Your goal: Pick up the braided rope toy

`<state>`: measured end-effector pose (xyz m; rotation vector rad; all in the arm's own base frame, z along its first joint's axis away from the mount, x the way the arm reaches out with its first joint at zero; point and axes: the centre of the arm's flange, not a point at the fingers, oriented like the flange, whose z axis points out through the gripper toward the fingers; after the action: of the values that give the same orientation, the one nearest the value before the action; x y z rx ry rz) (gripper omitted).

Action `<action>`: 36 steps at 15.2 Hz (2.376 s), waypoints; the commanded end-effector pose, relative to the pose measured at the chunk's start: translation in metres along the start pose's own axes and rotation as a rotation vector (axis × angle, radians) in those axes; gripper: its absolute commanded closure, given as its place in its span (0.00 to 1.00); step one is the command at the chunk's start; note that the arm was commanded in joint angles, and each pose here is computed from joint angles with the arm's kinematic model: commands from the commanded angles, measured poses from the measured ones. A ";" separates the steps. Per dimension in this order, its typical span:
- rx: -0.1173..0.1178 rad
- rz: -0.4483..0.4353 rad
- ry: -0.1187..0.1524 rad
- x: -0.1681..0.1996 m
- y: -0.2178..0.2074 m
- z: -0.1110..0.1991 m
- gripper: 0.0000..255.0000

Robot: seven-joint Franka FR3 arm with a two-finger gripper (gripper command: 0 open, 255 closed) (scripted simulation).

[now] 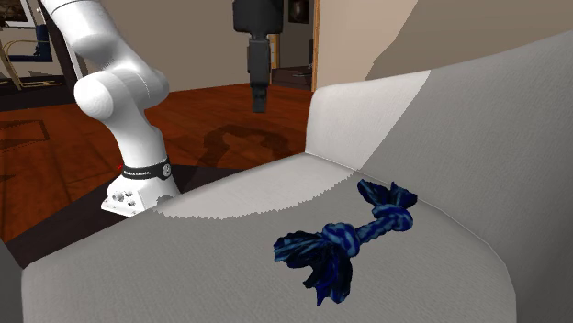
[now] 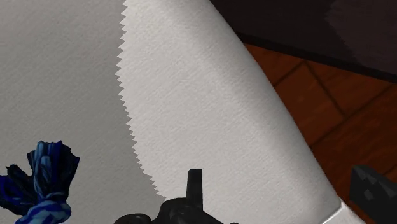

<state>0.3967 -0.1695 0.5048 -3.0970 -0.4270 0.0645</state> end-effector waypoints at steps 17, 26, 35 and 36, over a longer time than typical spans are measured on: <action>-0.093 -0.338 -0.001 0.118 0.181 0.059 0.00; -0.100 -0.364 -0.001 0.131 0.195 0.103 0.00; -0.100 -0.364 -0.001 0.131 0.195 0.102 1.00; -0.100 -0.364 -0.001 0.131 0.195 0.102 1.00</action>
<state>0.5710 -0.3208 0.3941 -3.0549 -1.0125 0.0405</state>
